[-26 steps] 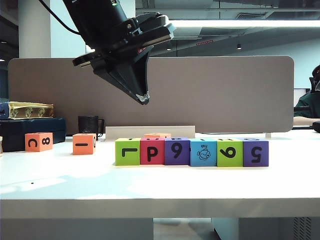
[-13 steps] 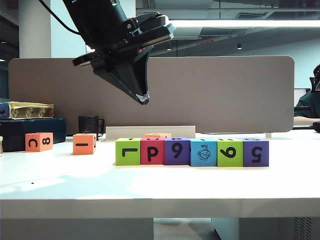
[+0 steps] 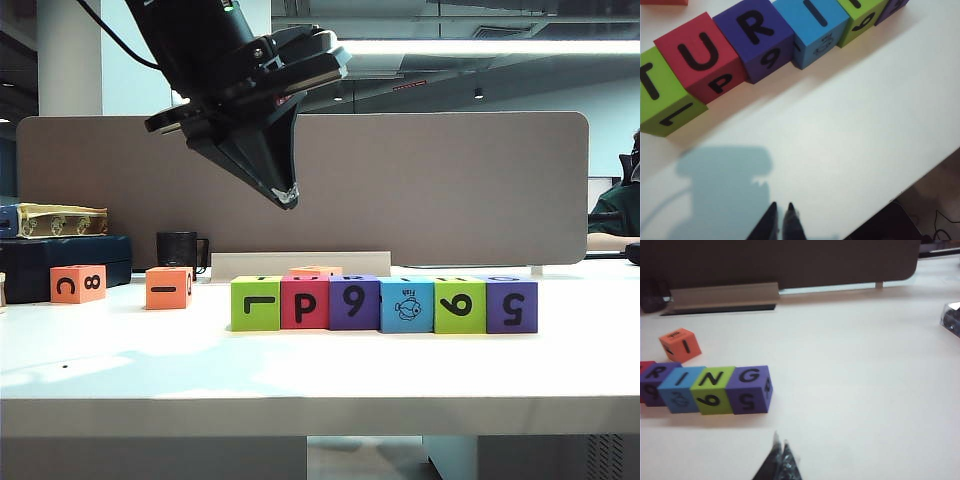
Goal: Select the appropriate blocks from the scattered letter blocks on the table and arrange them in a row to spell out "TURING".
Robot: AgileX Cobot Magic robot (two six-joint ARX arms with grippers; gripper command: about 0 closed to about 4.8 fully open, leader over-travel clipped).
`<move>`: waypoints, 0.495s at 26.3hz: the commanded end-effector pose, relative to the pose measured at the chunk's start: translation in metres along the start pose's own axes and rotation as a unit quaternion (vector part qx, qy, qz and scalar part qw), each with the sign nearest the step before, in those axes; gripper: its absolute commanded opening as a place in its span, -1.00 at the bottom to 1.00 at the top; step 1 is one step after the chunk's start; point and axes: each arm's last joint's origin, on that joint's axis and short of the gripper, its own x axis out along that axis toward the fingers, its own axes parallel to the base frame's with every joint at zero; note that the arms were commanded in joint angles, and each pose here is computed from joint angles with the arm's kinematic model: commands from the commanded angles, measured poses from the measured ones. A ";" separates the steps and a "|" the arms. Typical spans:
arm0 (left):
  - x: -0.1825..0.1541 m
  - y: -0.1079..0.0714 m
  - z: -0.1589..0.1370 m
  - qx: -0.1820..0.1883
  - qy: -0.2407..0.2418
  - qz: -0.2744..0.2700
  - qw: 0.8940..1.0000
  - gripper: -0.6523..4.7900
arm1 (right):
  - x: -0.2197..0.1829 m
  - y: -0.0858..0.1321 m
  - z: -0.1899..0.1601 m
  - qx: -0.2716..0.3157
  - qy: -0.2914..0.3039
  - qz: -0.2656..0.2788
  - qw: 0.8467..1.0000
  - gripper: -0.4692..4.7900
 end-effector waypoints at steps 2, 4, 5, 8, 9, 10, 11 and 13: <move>-0.001 0.000 0.001 -0.004 -0.007 -0.001 1.000 -0.69 | 0.004 -0.002 -0.006 -0.002 -0.022 -0.014 1.000 -0.82; -0.001 0.000 0.002 -0.004 -0.008 -0.001 1.000 -0.69 | 0.008 -0.004 -0.017 -0.001 -0.019 -0.030 0.999 -0.82; -0.001 0.000 0.002 -0.004 -0.009 -0.001 1.000 -0.69 | 0.009 -0.005 -0.020 -0.001 -0.017 -0.033 0.999 -0.82; -0.001 0.000 0.002 -0.004 -0.011 -0.002 1.000 -0.70 | 0.010 -0.006 -0.024 0.000 -0.006 -0.041 0.999 -0.82; -0.001 0.000 0.002 -0.004 -0.012 -0.002 1.000 -0.70 | 0.009 -0.006 -0.025 0.000 -0.004 -0.047 0.999 -0.82; -0.001 0.000 0.003 -0.004 -0.013 -0.002 1.000 -0.69 | 0.009 -0.006 -0.025 0.000 -0.004 -0.050 0.999 -0.82; -0.001 0.000 0.003 -0.004 -0.014 -0.002 1.000 -0.69 | 0.009 -0.007 -0.025 0.000 -0.002 -0.054 0.999 -0.82; -0.001 0.000 0.003 -0.004 -0.015 -0.002 1.000 -0.69 | 0.009 -0.007 -0.027 0.001 0.008 -0.060 0.998 -0.82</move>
